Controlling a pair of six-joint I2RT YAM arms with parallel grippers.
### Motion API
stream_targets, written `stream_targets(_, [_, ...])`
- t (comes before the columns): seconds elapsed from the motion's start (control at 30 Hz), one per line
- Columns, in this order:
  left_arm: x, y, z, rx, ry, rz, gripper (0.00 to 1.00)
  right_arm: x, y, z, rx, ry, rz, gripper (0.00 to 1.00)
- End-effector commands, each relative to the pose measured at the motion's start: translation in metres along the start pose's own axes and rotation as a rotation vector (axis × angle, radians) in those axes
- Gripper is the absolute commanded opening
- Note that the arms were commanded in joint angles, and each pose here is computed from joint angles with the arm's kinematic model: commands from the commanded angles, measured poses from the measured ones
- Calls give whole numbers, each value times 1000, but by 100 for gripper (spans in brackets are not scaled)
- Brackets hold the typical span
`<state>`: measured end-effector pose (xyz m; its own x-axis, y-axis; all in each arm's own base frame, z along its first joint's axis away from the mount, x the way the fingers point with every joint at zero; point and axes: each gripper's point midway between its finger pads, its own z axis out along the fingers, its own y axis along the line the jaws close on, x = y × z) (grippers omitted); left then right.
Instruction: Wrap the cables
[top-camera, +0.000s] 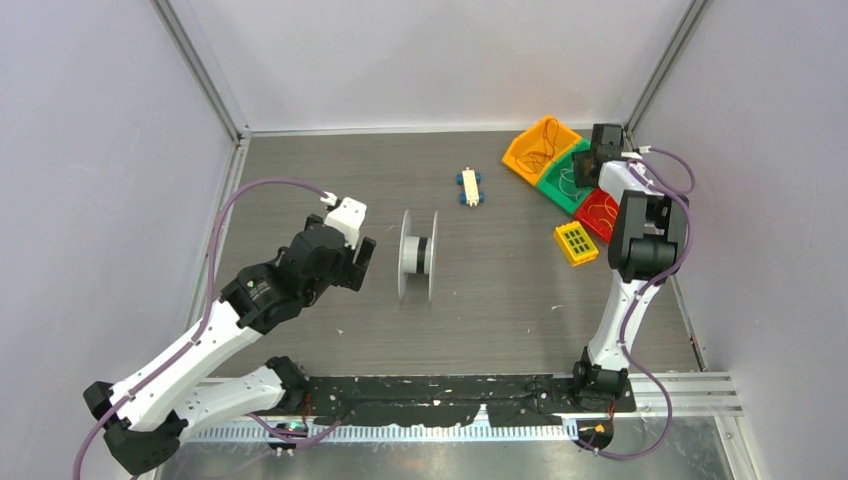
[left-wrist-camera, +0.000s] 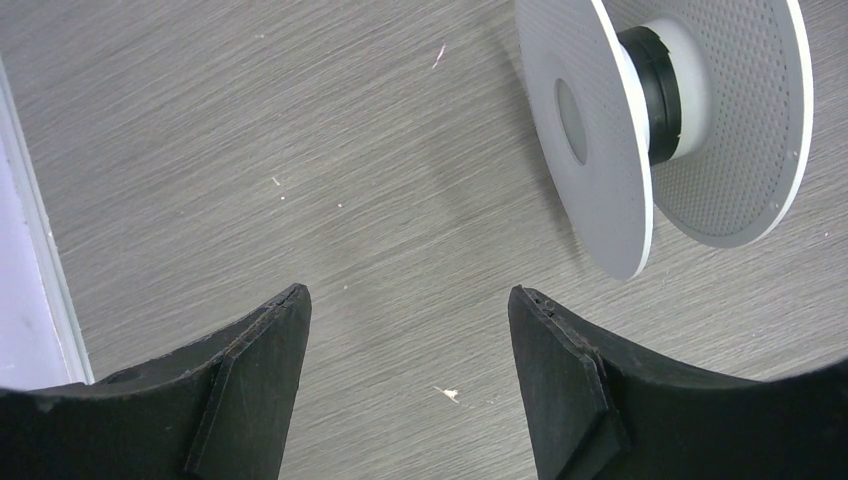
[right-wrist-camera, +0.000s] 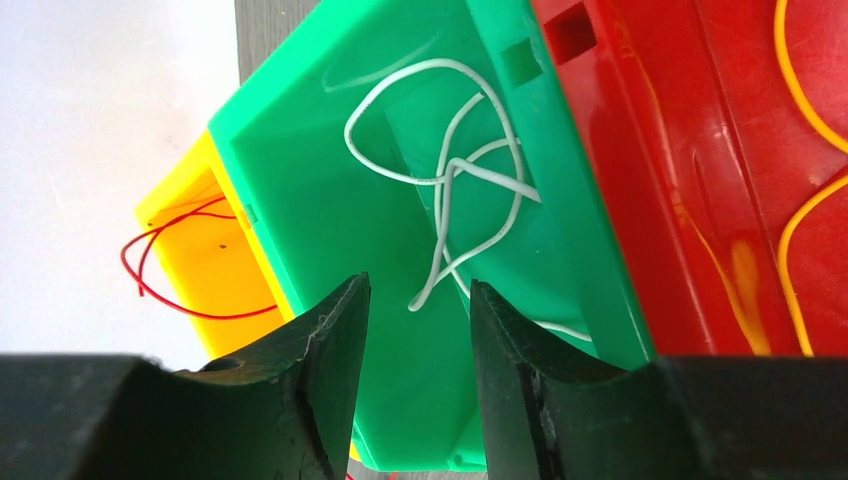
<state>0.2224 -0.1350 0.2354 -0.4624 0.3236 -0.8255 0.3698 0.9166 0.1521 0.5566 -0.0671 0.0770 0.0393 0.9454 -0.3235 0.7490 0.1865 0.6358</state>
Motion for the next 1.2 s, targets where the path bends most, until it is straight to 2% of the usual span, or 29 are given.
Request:
stream_targets(0.0, [-12,5,-3,-20,-60,-17,74,-21,29,-3,-67,-85,55,48])
stream_targets(0.17, [-14,7,-4,-27,-69,-21,74,-25,29,-3,-60,-110,67,47])
stream_targets(0.37, [-15,9,-5,-34,-77,-22,74,-48,22,-6,-23,-210,-52,48])
stream_targets(0.47, [-16,6,-5,-21,-80,-24,74,-49,22,-8,-38,-195,-59,48])
stream_targets(0.57, [-17,5,-5,-14,-77,-23,74,-36,31,-11,-41,-168,-85,49])
stream_targets(0.7, [-16,6,-5,-19,-79,-24,74,-9,38,-6,-90,-116,-20,50])
stream_targets(0.97, [-15,7,-6,-23,-81,-24,75,4,49,-4,-116,-139,32,51])
stream_targets(1.17, [-16,6,-5,-18,-80,-22,75,34,44,7,-111,-90,53,51])
